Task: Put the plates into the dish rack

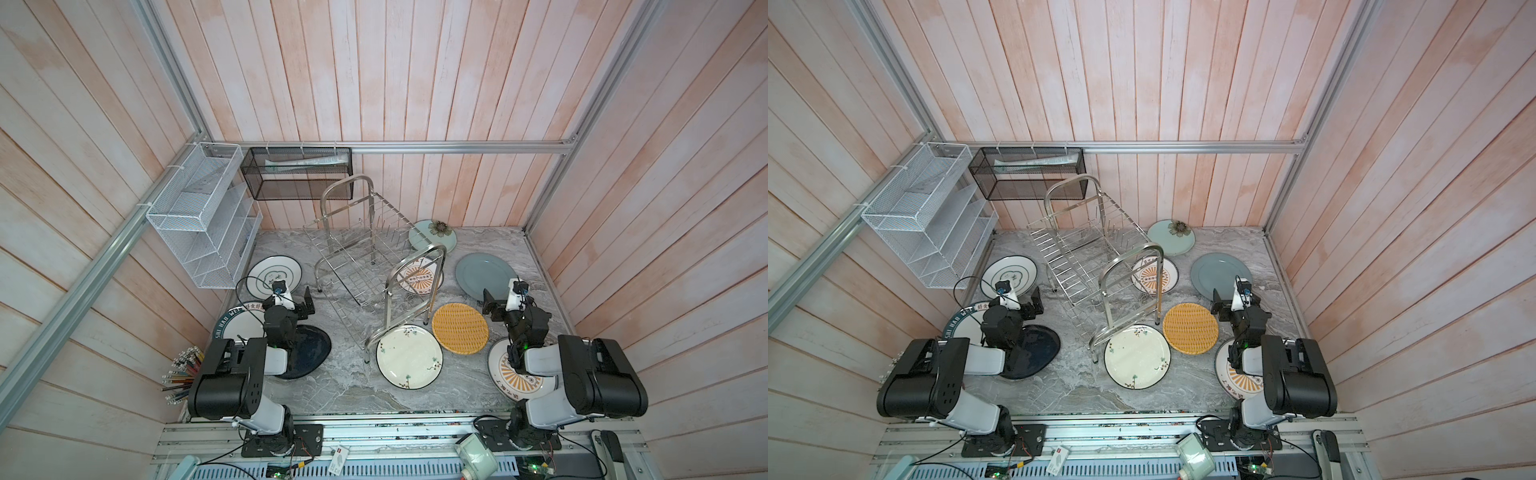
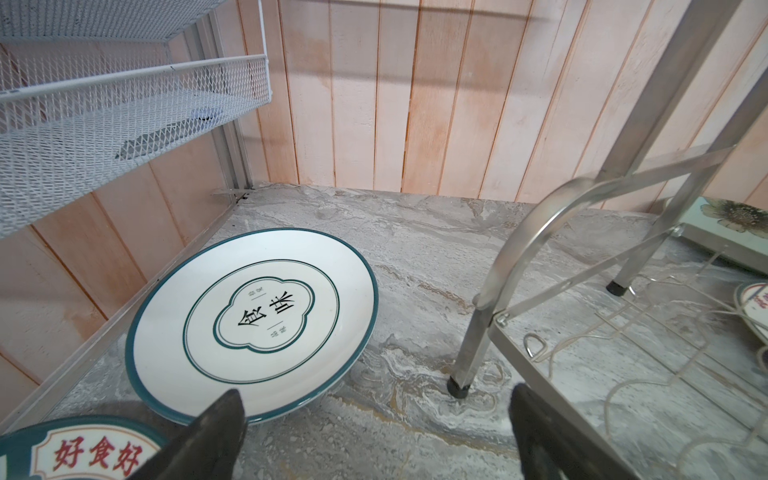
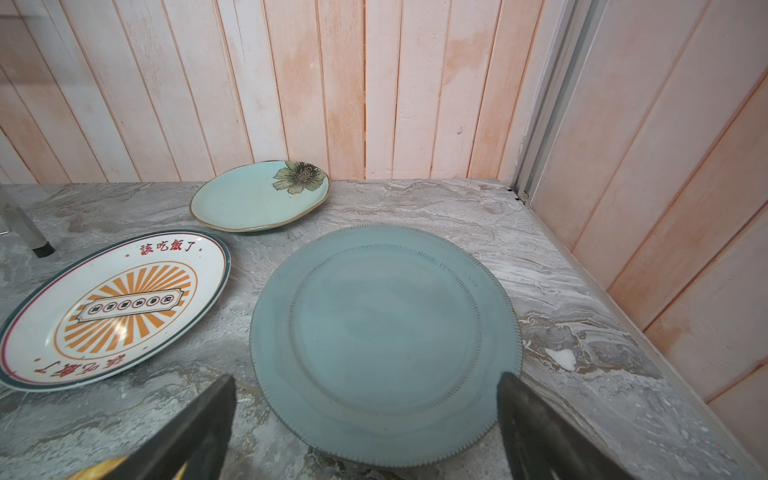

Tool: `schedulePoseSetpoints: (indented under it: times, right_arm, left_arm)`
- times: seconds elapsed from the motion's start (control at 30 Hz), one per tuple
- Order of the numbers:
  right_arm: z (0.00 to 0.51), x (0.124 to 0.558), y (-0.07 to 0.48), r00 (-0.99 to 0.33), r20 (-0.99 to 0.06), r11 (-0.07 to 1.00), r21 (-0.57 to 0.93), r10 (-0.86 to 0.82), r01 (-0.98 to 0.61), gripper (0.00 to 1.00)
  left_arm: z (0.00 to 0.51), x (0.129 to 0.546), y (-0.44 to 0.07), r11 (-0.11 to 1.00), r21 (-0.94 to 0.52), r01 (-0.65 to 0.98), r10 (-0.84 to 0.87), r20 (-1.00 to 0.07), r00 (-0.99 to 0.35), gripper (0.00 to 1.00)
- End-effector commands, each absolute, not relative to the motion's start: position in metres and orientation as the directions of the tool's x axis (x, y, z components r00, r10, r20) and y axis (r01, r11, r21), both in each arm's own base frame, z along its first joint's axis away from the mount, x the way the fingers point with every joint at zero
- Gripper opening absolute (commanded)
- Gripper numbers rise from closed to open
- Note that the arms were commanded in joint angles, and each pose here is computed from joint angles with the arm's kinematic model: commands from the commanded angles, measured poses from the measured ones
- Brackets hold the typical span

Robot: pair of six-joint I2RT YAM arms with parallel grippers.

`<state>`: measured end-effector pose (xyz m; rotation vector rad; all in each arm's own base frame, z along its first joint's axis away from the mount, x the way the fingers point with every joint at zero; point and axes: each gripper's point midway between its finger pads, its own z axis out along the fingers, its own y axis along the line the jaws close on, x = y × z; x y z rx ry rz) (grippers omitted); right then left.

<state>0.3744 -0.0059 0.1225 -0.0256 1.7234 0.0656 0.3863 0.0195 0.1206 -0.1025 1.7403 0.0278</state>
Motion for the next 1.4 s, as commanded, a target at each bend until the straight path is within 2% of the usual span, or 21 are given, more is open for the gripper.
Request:
schedulePoseSetpoints:
  times: [0.0, 0.03, 0.13, 0.17, 0.23, 0.27, 0.37, 0.47, 0.5, 0.57, 0.7, 0.83, 0.9, 1.1, 1.37]
  right_arm:
    - [0.124, 0.378, -0.017, -0.15, -0.987, 0.999, 0.049, 0.049, 0.004, 0.98]
    - [0.124, 0.378, -0.017, -0.15, -0.987, 0.999, 0.048, 0.048, 0.005, 0.98]
    - [0.159, 0.368, -0.04, -0.045, -0.995, 0.984, 0.076, 0.085, 0.161, 0.98]
    - [0.169, 0.366, -0.043, -0.062, -0.994, 0.978, 0.071, 0.085, 0.198, 0.98]
    - [0.191, 0.362, -0.051, -0.044, -0.979, 0.945, 0.182, 0.201, 0.272, 0.98]
    - [0.204, 0.359, -0.054, -0.022, -0.948, 0.906, 0.296, 0.317, 0.301, 0.98]
    - [0.228, 0.351, -0.035, -0.002, -0.891, 0.876, 0.445, 0.453, 0.187, 0.98]
    - [0.219, 0.334, -0.045, 0.056, -0.764, 0.738, 0.637, 0.643, 0.223, 0.98]
    - [0.224, 0.332, -0.036, 0.038, -0.754, 0.742, 0.653, 0.656, 0.152, 0.98]
    - [0.232, 0.332, -0.01, -0.03, -0.78, 0.781, 0.624, 0.625, 0.038, 0.98]
    - [0.217, 0.328, 0.045, -0.243, -0.798, 0.813, 0.58, 0.551, -0.06, 0.98]
    - [0.191, 0.304, 0.096, -0.383, -0.784, 0.803, 0.576, 0.488, -0.156, 0.98]
    - [0.173, 0.292, 0.114, -0.434, -0.789, 0.821, 0.545, 0.434, -0.17, 0.98]
    - [0.143, 0.27, 0.15, -0.517, -0.795, 0.838, 0.491, 0.318, -0.238, 0.97]
    - [0.128, 0.266, 0.173, -0.515, -0.83, 0.863, 0.406, 0.212, -0.299, 0.98]
  left_arm:
    - [0.128, 0.388, 0.019, 0.996, -0.051, -0.067, -0.061, -0.987, -0.146, 1.0]
    - [0.128, 0.388, 0.019, 0.996, -0.048, -0.073, -0.058, -0.987, -0.147, 1.0]
    - [0.149, 0.384, 0.041, 0.968, -0.075, -0.24, -0.106, -0.987, -0.122, 1.0]
    - [0.154, 0.382, 0.047, 0.957, -0.084, -0.278, -0.129, -0.981, -0.146, 1.0]
    - [0.159, 0.374, 0.057, 0.92, -0.159, -0.357, -0.227, -0.961, -0.156, 1.0]
    - [0.157, 0.369, 0.061, 0.894, -0.203, -0.399, -0.293, -0.939, -0.179, 1.0]
    - [0.14, 0.34, 0.07, 0.771, -0.282, -0.571, -0.496, -0.829, -0.26, 1.0]
    - [0.148, 0.334, 0.037, 0.831, -0.384, -0.401, -0.519, -0.795, -0.314, 1.0]
    - [0.155, 0.334, 0.027, 0.853, -0.4, -0.335, -0.503, -0.801, -0.325, 1.0]
    - [0.164, 0.337, 0.005, 0.888, -0.409, -0.209, -0.458, -0.815, -0.355, 1.0]
    - [0.155, 0.353, -0.024, 0.895, -0.442, -0.065, -0.424, -0.794, -0.436, 1.0]
    - [0.139, 0.377, -0.041, 0.917, -0.399, 0.01, -0.339, -0.791, -0.509, 1.0]
    - [0.135, 0.395, -0.046, 0.937, -0.347, 0.027, -0.281, -0.801, -0.529, 0.96]
    - [0.132, 0.439, -0.046, 0.962, -0.272, 0.01, -0.227, -0.82, -0.525, 0.94]
    - [0.13, 0.471, -0.045, 0.988, -0.144, -0.054, -0.152, -0.855, -0.495, 0.95]
